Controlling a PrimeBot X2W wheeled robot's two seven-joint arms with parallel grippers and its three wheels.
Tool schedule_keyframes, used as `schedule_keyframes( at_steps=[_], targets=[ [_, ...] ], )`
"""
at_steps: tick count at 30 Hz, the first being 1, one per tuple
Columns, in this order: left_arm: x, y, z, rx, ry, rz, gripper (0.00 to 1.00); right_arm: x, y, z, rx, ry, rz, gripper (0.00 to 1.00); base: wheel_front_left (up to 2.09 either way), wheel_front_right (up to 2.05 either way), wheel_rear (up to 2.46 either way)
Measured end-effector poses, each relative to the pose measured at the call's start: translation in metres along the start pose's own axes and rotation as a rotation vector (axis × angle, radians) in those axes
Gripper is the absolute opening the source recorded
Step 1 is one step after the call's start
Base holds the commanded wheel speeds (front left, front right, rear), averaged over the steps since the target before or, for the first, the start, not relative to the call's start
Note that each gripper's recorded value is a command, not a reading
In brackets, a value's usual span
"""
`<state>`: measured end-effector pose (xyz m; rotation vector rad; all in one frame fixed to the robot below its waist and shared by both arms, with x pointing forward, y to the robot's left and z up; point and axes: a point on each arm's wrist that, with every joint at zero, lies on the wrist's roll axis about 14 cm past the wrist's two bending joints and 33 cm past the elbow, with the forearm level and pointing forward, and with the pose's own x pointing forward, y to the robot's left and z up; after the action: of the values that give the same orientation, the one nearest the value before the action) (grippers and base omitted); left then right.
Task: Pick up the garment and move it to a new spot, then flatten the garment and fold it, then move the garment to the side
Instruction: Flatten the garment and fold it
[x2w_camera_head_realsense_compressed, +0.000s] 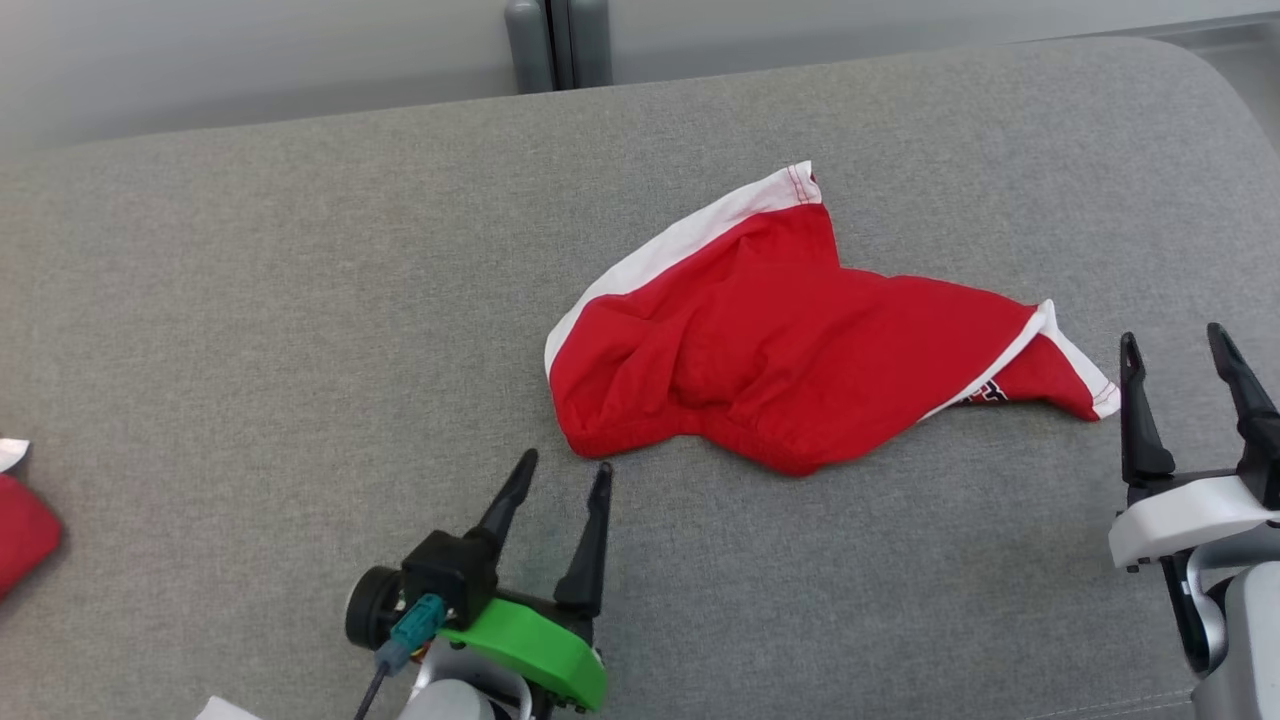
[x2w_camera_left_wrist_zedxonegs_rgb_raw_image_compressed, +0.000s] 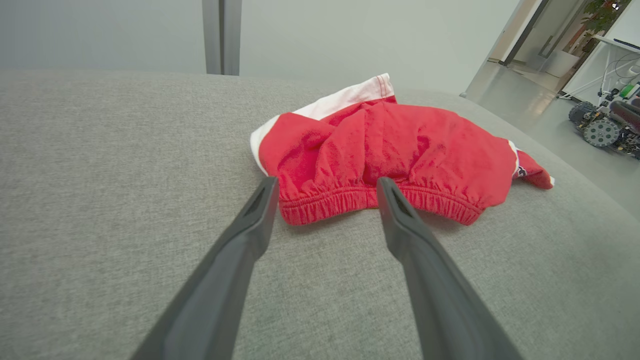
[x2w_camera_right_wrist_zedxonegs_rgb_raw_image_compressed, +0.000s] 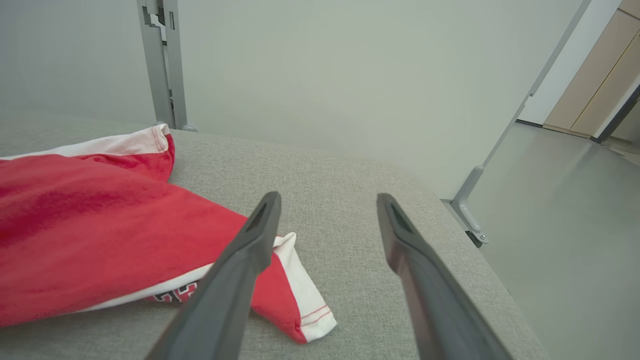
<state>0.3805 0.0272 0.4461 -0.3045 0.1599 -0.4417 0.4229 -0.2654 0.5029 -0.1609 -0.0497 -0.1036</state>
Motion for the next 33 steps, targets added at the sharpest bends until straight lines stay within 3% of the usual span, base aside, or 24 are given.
schedule_keyframes(
  at_steps=[7, 13, 21, 31, 32, 33],
  targets=[
    [0.019, -0.057, -0.028, -0.064, 0.099, -0.234, 1.0, 0.009, 0.016, -0.005, 0.042, 0.003, 0.012, 1.0, 0.0, 0.0, 0.0],
    [0.028, -0.084, -0.056, -0.098, 0.193, -0.347, 1.0, 0.019, 0.026, -0.011, 0.057, 0.01, 0.026, 1.0, 0.0, 0.0, 0.0],
    [0.04, -0.102, -0.079, -0.169, 0.274, -0.42, 1.0, 0.022, 0.019, -0.025, 0.052, 0.044, 0.003, 1.0, 0.0, 0.0, 0.0],
    [0.058, -0.118, -0.065, -0.262, 0.234, -0.464, 1.0, 0.019, 0.011, -0.034, 0.043, 0.07, -0.023, 1.0, 0.0, 0.0, 0.0],
    [0.059, -0.118, -0.063, -0.265, 0.226, -0.464, 0.78, 0.019, 0.012, -0.034, 0.044, 0.07, -0.022, 1.0, 0.0, 0.0, 0.0],
    [0.06, -0.118, -0.06, -0.261, 0.216, -0.464, 0.27, 0.02, 0.013, -0.034, 0.046, 0.068, -0.02, 1.0, 0.0, 0.0, 0.0]
  ],
)
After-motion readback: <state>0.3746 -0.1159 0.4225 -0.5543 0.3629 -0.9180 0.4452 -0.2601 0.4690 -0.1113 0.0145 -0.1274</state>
